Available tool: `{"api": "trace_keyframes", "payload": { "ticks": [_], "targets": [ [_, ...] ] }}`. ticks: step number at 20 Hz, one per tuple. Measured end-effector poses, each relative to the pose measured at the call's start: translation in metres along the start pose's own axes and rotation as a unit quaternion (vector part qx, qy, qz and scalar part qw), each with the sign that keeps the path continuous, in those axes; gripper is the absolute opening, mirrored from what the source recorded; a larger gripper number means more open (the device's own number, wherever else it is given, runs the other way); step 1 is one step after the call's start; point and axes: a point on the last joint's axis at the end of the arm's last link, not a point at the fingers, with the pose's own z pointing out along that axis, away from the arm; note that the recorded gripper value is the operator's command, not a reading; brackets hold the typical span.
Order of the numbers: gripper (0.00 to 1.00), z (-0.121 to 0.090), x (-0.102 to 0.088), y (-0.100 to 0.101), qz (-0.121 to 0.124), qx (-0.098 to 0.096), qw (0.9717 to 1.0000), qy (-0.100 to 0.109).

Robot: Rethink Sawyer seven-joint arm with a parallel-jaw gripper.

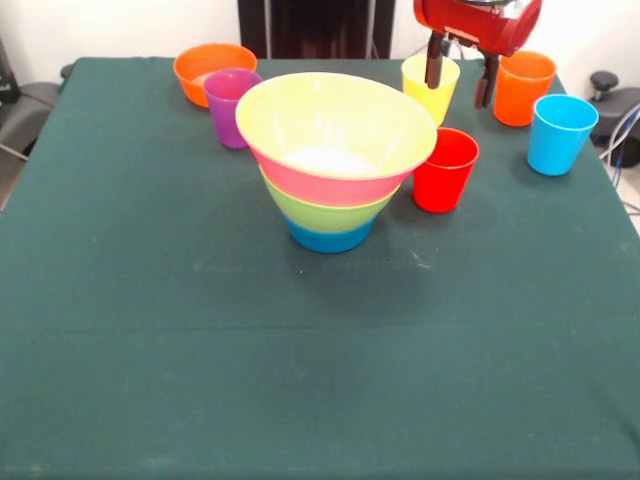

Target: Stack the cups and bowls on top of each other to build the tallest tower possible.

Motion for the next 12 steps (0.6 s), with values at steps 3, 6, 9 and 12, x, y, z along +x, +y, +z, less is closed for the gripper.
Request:
{"api": "trace_keyframes", "payload": {
  "ticks": [3,6,9,12],
  "targets": [
    [1.00,0.004,0.001,-0.003,0.002,0.003,1.0000,0.002],
    [1.00,0.008,0.005,-0.008,0.004,0.006,0.9999,0.008],
    [1.00,0.010,0.007,-0.010,0.005,0.008,0.9999,0.010],
    [1.00,0.012,0.011,-0.013,0.006,0.011,0.9998,0.015]
  ]
}}
